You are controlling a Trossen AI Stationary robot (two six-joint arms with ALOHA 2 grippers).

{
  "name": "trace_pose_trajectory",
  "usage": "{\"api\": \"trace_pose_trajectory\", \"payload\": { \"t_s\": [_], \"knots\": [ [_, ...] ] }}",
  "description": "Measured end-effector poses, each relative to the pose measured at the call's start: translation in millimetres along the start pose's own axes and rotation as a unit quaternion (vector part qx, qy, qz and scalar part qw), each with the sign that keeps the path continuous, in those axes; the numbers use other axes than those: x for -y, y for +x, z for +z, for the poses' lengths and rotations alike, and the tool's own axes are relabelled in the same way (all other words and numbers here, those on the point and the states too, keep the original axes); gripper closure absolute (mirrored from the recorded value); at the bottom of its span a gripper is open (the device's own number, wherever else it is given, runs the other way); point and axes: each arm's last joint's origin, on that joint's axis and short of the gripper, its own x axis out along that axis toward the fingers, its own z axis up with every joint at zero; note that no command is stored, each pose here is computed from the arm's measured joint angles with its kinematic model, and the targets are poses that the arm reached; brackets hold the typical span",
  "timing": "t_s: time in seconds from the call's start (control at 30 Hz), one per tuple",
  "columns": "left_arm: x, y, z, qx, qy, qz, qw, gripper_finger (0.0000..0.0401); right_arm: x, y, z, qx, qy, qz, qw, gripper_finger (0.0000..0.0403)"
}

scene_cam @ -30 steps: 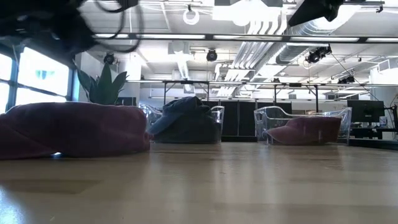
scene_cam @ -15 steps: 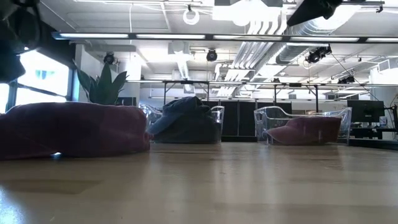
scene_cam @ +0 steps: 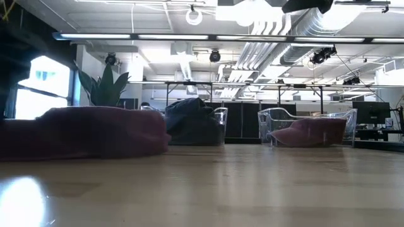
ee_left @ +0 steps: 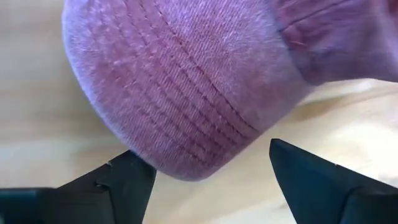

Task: Pick & Place hat
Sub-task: Put the red cap into the right transparent bin

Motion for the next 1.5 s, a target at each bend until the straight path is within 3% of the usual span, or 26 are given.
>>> {"api": "trace_pose_trajectory", "payload": {
  "t_s": [0.2, 0.5, 0.57, 0.67, 0.83, 0.93, 1.17, 1.3, 1.5],
  "knots": [
    [6, -1, 6, 0.112, 0.012, -0.094, 0.989, 0.0158, 5, 5, 2, -0.003, 0.015, 0.022, 1.0, 0.0402],
    [14, -5, 22, 0.287, 0.013, -0.199, 0.937, 0.0262, 14, 11, 4, -0.005, 0.032, 0.028, 0.999, 0.0402],
    [18, -4, 26, 0.284, -0.001, -0.195, 0.939, 0.0279, 15, 12, 5, -0.005, 0.035, 0.027, 0.999, 0.0402],
    [20, -1, 24, 0.221, -0.025, -0.168, 0.96, 0.0292, 17, 13, 5, -0.008, 0.038, 0.034, 0.999, 0.0402],
    [17, -5, 10, 0.095, -0.032, -0.128, 0.987, 0.0271, 18, 14, 5, -0.012, 0.041, 0.048, 0.998, 0.0402],
    [11, 0, 12, 0.091, -0.045, -0.117, 0.988, 0.0229, 20, 15, 5, -0.012, 0.035, 0.042, 0.998, 0.0402],
    [-7, 34, 36, 0.119, -0.096, -0.213, 0.965, 0.0144, 24, 17, 5, -0.014, 0.036, 0.038, 0.999, 0.0402],
    [-11, 40, 49, 0.19, -0.085, -0.27, 0.94, 0.0138, 23, 17, 5, -0.016, 0.042, 0.059, 0.997, 0.0402],
    [-8, 41, 61, 0.255, -0.072, -0.283, 0.922, 0.0158, 22, 17, 5, -0.018, 0.053, 0.069, 0.996, 0.0402]
  ]
}}
